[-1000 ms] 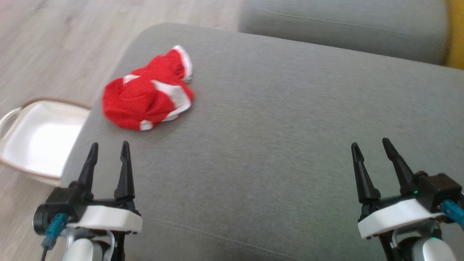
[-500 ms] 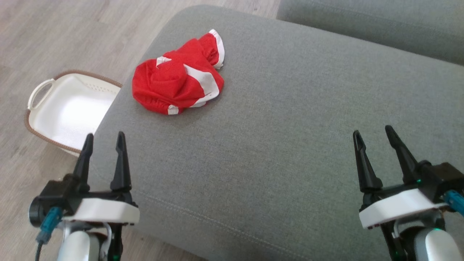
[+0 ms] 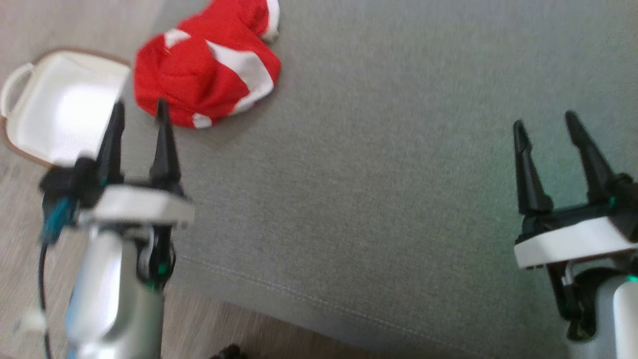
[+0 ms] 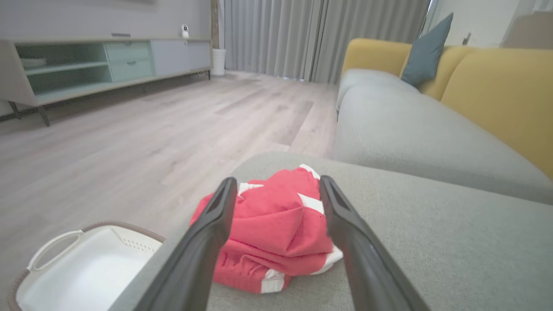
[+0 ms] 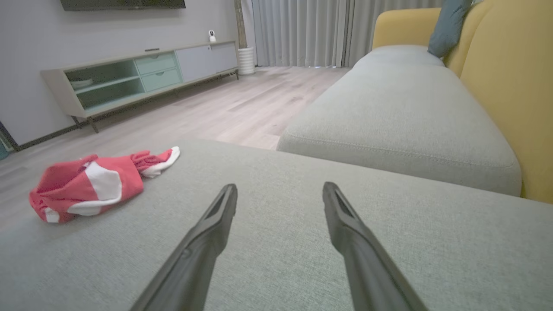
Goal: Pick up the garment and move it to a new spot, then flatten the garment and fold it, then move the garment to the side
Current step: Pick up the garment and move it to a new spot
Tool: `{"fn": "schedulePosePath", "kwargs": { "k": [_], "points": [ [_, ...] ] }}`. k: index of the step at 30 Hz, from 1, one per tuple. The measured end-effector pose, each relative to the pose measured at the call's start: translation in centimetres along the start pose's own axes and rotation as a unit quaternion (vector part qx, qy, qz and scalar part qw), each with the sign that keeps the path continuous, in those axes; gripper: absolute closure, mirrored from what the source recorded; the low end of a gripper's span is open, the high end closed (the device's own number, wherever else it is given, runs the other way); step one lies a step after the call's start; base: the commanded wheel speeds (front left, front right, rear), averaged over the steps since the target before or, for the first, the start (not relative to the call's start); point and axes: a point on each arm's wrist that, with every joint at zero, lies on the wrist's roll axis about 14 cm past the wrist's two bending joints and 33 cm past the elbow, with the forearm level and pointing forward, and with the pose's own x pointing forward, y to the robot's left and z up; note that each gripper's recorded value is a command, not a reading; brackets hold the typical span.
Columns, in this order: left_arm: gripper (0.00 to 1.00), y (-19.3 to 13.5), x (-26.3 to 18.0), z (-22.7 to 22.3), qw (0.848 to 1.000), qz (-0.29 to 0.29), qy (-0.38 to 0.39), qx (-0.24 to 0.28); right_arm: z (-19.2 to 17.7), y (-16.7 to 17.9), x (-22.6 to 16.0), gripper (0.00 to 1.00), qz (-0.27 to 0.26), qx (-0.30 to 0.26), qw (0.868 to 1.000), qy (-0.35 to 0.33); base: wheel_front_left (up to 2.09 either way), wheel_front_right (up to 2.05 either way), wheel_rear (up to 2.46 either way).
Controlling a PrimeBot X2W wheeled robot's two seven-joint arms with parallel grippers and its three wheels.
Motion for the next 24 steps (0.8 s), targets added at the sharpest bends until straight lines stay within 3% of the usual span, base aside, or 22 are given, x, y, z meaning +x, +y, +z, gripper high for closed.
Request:
{"fn": "schedulePosePath", "kwargs": {
  "k": [3, 9, 17, 18, 19, 20, 24],
  "points": [
    [0.0, -1.9, 3.8, -4.3, 0.998, -0.026, 0.059, 0.003, -2.5, -1.8, 1.3, 0.0, -0.011, 0.001, 1.0, 0.025, 0.0, 0.0, 0.0],
    [0.0, -3.1, 6.5, -11.3, 0.987, -0.042, 0.158, 0.0, -5.4, -3.7, 2.2, 0.0, -0.028, 0.013, 0.998, 0.05, 0.0, 0.0, 0.0],
    [0.0, -3.5, 8.1, -15.6, 0.969, -0.044, 0.244, 0.004, -6.8, -5.0, 1.7, 0.0, -0.045, 0.015, 0.997, 0.066, 0.0, 0.0, 0.0],
    [0.18, -3.4, 8.3, -15.7, 0.966, -0.044, 0.254, 0.006, -6.8, -5.0, 1.7, 0.0, -0.045, 0.015, 0.997, 0.066, 0.0, 0.0, 0.0],
    [0.64, -3.4, 8.6, -15.5, 0.966, -0.043, 0.254, 0.006, -6.8, -5.0, 1.6, 0.0, -0.046, 0.014, 0.997, 0.066, 0.0, 0.0, 0.0],
    [0.98, -3.3, 8.8, -15.2, 0.967, -0.044, 0.251, 0.007, -6.6, -5.0, 1.5, 0.0, -0.046, 0.014, 0.997, 0.064, 0.0, 0.0, 0.0],
    [1.0, -2.8, 8.9, -13.7, 0.973, -0.044, 0.224, 0.011, -5.7, -5.0, 1.2, 0.0, -0.048, 0.01, 0.998, 0.051, 0.0, 0.0, 0.0]
  ]
}}
